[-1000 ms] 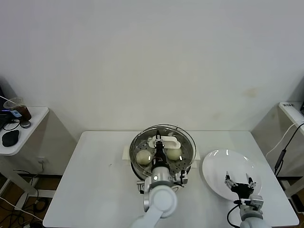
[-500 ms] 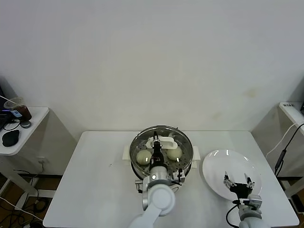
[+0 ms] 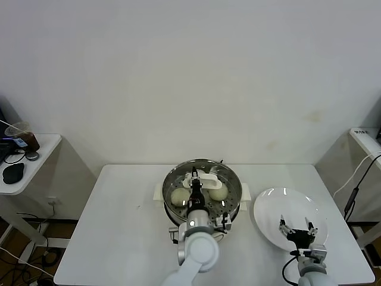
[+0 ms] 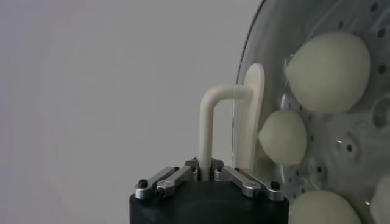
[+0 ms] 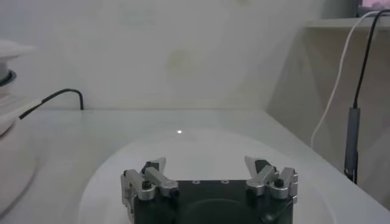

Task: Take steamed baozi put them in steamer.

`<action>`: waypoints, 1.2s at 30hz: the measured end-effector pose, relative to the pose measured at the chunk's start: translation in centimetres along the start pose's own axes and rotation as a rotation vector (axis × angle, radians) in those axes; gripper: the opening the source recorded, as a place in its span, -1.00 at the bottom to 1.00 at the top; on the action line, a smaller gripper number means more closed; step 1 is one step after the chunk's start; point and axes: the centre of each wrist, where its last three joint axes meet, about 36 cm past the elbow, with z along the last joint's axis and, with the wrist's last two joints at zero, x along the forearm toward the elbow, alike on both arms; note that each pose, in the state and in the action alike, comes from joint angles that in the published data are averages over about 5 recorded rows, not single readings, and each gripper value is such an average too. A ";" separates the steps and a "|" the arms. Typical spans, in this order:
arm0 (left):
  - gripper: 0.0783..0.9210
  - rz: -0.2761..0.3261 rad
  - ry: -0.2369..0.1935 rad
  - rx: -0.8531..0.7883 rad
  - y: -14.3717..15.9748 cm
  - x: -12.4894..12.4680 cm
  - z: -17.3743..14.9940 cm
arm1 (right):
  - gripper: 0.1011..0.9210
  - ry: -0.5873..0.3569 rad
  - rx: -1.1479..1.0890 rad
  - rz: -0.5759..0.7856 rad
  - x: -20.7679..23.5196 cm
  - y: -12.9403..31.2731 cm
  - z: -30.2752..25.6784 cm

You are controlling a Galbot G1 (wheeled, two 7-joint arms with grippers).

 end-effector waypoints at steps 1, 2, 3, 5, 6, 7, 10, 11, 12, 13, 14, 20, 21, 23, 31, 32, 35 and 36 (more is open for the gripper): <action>-0.78 0.000 0.000 0.001 0.0 0.0 0.0 | 0.76 0.000 0.000 0.000 0.0 0.0 0.0; -0.78 0.001 0.000 0.002 0.0 0.0 0.0 | 0.76 0.000 0.000 0.000 0.0 0.0 0.0; -0.78 0.002 -0.001 0.004 0.0 0.0 0.0 | 0.76 0.000 0.000 0.000 0.0 0.0 0.0; -0.78 0.003 -0.003 0.007 0.0 0.1 0.0 | 0.76 -0.001 0.000 0.000 0.0 0.0 0.0; -0.78 0.003 -0.004 0.008 0.0 0.1 0.0 | 0.76 -0.001 0.000 0.000 0.0 0.0 0.0; -0.78 0.003 -0.006 0.009 0.0 0.2 0.0 | 0.76 -0.001 0.000 0.000 0.0 0.0 0.0; -0.76 0.000 -0.010 0.011 -0.2 0.4 0.0 | 0.76 -0.002 0.000 0.000 0.0 0.0 0.0; -0.73 0.000 -0.011 0.013 -0.2 0.4 0.1 | 0.76 -0.002 0.000 0.000 0.0 0.0 0.0; -0.69 0.000 -0.013 0.016 -0.2 0.5 0.1 | 0.76 -0.003 -0.001 0.000 0.0 0.0 0.0; -0.63 0.000 -0.015 0.020 -0.2 0.6 0.2 | 0.76 -0.004 -0.001 0.000 0.1 0.0 0.0; -0.56 0.001 -0.016 0.025 -0.1 0.8 0.2 | 0.76 -0.005 -0.001 0.000 0.1 0.0 -0.1; -0.15 0.005 -0.034 0.055 0.5 2.4 0.7 | 0.76 -0.011 0.002 0.002 0.1 -0.1 -0.2; -0.08 0.006 -0.038 0.060 0.6 2.7 0.8 | 0.76 -0.012 0.002 0.003 0.1 -0.2 -0.2; 0.06 0.007 -0.043 0.070 0.9 3.4 1.1 | 0.76 -0.013 0.003 0.004 0.1 -0.3 -0.2; 0.59 -0.004 -0.048 0.114 2.5 6.2 3.0 | 0.76 -0.018 -0.002 0.002 0.4 -0.6 -0.2; 0.65 -0.008 -0.046 0.120 2.7 6.5 3.3 | 0.76 -0.019 -0.004 -0.001 0.4 -0.5 -0.3; 0.75 -0.025 -0.040 0.147 3.6 7.5 4.6 | 0.76 -0.023 -0.011 -0.015 0.7 -0.3 -0.3; 0.76 -0.032 -0.038 0.160 4.0 7.9 5.2 | 0.76 -0.026 -0.013 -0.021 0.8 -0.2 -0.4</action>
